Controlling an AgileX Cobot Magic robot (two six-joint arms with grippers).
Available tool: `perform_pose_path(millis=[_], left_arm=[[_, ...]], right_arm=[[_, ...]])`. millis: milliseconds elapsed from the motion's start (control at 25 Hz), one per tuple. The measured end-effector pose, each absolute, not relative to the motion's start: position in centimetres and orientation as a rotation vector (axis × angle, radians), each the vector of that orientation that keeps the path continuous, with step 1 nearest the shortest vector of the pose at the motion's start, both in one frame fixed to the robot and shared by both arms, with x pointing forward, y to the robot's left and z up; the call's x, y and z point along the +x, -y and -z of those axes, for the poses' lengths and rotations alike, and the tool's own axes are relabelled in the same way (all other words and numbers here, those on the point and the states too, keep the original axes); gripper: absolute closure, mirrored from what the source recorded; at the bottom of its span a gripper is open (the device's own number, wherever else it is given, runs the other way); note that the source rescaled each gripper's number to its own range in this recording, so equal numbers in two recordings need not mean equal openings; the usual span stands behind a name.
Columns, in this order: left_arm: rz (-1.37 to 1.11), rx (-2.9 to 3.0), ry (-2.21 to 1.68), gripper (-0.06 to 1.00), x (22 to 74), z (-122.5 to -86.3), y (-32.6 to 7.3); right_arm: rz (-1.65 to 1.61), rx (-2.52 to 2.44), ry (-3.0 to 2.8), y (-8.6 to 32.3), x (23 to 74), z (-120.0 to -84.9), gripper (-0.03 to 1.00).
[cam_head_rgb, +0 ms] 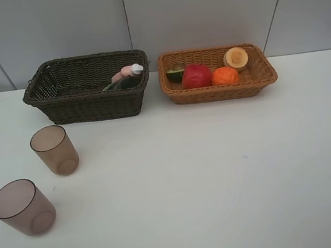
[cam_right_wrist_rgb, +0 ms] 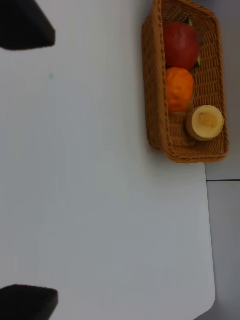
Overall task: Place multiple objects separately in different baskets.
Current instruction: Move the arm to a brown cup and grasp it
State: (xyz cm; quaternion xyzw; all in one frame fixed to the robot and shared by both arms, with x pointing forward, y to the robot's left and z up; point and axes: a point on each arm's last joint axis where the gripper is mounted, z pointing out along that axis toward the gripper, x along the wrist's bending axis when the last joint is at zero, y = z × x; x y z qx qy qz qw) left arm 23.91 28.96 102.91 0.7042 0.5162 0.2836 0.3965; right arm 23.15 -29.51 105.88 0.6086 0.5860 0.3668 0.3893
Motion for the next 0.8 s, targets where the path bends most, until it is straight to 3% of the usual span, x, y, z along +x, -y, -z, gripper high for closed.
perform_pose_path(millis=[800], left_arm=[[-0.719, 1.784, -1.308, 0.0, 23.91, -102.91, -28.96]], right_arm=[[-0.934, 1.548, -1.489, 29.51, 23.15, -105.88, -0.02]])
